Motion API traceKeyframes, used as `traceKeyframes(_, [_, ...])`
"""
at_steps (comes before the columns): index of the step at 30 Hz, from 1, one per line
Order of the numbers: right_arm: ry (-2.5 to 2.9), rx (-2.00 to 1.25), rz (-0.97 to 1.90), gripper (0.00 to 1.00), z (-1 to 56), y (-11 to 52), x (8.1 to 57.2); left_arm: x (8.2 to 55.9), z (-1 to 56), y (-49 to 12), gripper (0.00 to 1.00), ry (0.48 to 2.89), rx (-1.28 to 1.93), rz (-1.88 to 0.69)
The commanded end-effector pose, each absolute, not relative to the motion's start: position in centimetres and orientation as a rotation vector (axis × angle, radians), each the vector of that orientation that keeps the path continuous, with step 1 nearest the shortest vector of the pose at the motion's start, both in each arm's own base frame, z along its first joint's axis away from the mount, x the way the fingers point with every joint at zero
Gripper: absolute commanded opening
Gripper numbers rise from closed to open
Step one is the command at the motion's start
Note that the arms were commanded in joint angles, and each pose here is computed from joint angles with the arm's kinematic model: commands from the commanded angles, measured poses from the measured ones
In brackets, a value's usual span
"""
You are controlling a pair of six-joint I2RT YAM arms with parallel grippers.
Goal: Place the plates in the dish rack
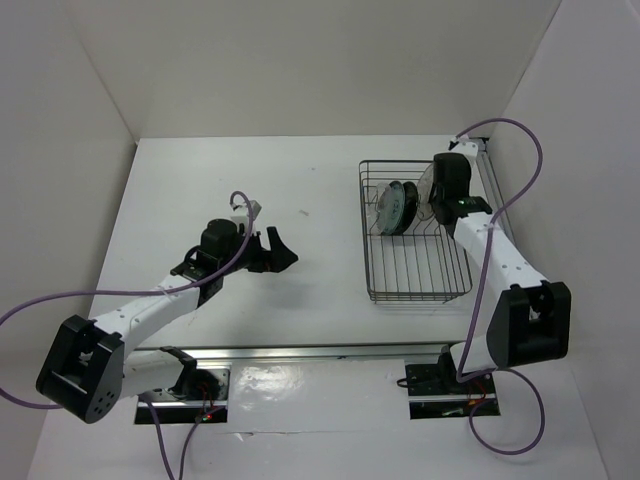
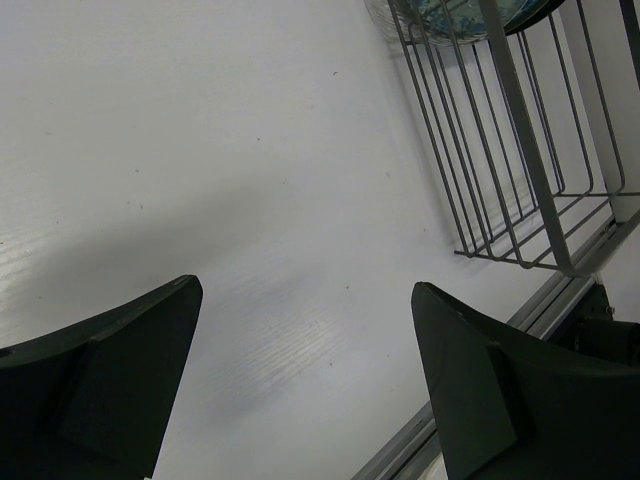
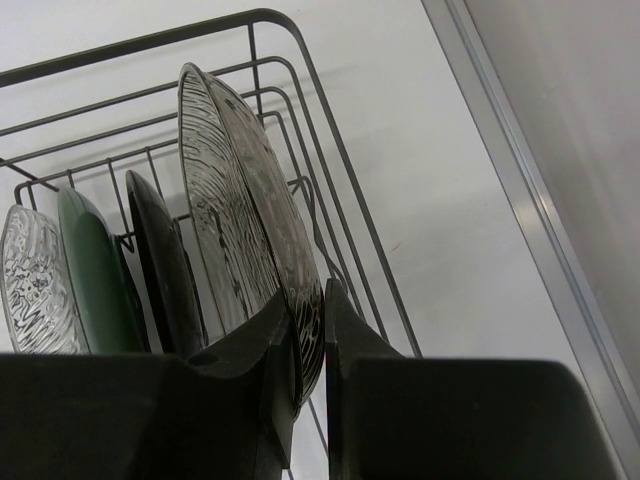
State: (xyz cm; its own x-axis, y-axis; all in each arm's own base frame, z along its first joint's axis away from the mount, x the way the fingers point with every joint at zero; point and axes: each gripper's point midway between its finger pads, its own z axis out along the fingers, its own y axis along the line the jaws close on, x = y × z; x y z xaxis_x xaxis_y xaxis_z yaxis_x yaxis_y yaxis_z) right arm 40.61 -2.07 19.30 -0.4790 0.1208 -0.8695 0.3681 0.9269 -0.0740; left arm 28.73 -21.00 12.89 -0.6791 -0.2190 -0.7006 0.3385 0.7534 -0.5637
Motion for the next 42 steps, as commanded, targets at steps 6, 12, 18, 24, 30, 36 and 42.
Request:
traceKeyframes(6, [2.006, 0.363, -0.301, 0.15, 20.2, -1.4, 41.9, 28.9, 14.8, -21.5, 1.0, 2.061, 0.145, -0.908])
traceKeyframes(12, [2.03, 0.349, -0.32, 0.18, 19.4, -1.0, 41.9, 28.7, 15.2, -21.4, 1.0, 2.05, 0.147, -0.91])
traceKeyframes(18, [2.039, 0.365, -0.341, 0.53, 18.9, -1.2, 42.0, 28.4, 14.9, -21.4, 1.0, 2.06, 0.153, -0.919])
traceKeyframes(24, [2.044, 0.378, -0.351, 0.67, 19.0, -1.4, 41.8, 28.4, 15.2, -21.4, 1.0, 2.051, 0.154, -0.92])
traceKeyframes(30, [2.017, 0.398, -0.373, 0.78, 20.2, -1.8, 41.8, 28.4, 15.2, -21.4, 1.0, 2.051, 0.154, -0.92])
traceKeyframes(36, [2.033, 0.422, -0.323, 1.0, 20.2, -2.0, 41.9, 28.3, 15.4, -21.6, 1.0, 2.04, 0.164, -0.933])
traceKeyframes(42, [1.992, 0.411, -0.212, 1.0, 22.7, -0.7, 42.1, 28.3, 15.4, -21.6, 1.0, 2.04, 0.164, -0.933])
